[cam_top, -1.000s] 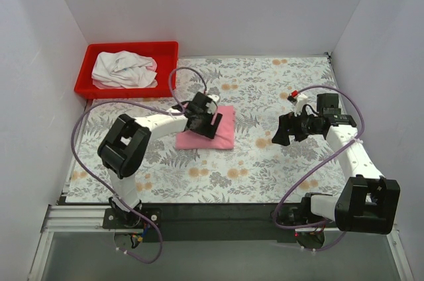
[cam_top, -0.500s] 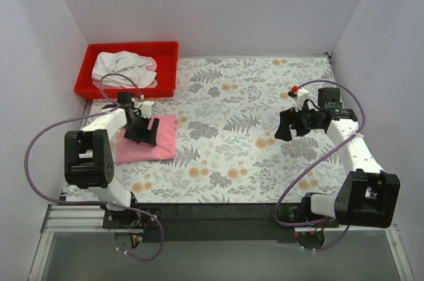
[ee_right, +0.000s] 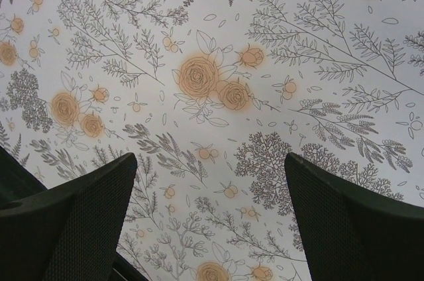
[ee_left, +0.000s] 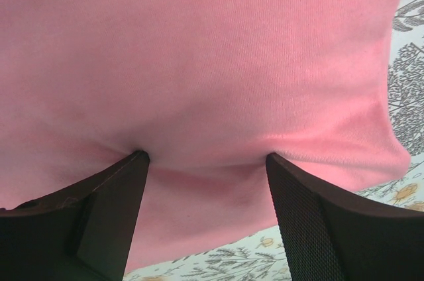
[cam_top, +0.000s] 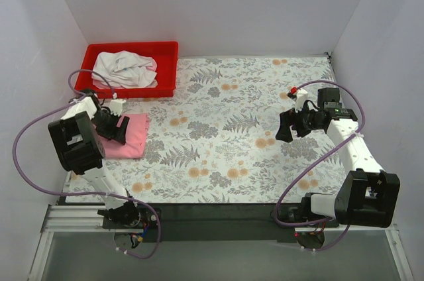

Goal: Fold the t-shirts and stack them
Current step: Neatly place the folded tshirt to the corner

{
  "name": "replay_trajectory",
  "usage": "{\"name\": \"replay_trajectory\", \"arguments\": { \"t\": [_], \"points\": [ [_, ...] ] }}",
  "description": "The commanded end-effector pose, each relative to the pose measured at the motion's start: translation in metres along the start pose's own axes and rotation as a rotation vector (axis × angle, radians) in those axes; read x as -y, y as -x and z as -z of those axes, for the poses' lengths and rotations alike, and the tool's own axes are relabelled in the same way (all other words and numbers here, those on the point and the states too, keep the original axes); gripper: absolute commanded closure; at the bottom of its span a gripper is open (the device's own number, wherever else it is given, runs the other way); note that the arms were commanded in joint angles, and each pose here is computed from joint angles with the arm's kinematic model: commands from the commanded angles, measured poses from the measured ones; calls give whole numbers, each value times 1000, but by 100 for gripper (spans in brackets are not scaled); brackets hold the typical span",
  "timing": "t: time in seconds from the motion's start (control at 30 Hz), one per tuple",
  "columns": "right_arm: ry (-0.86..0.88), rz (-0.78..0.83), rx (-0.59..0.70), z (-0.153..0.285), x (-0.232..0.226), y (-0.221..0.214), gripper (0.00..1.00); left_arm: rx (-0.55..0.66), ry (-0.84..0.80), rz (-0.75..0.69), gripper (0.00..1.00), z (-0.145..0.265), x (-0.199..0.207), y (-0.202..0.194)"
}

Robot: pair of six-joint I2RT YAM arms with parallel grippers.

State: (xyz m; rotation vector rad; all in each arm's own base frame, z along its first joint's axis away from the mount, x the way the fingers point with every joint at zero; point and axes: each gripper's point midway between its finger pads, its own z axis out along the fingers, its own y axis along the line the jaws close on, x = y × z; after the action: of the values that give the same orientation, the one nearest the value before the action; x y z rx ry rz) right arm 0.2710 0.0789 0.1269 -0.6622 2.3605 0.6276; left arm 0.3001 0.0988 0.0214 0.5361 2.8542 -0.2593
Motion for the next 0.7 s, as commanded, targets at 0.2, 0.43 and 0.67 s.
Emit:
{"name": "replay_trajectory", "arguments": {
  "t": [0.2, 0.43, 0.67],
  "points": [
    [-14, 36, 7, 7, 1, 6, 1, -63, 14, -10, 29, -20, -37, -29],
    [-10, 37, 14, 8, 1, 11, 2, -76, -2, 4, 29, -14, -35, -42],
    [15, 30, 33, 9, -3, 18, 2, -27, 25, -16, 28, 2, -41, -29]
  ]
}}
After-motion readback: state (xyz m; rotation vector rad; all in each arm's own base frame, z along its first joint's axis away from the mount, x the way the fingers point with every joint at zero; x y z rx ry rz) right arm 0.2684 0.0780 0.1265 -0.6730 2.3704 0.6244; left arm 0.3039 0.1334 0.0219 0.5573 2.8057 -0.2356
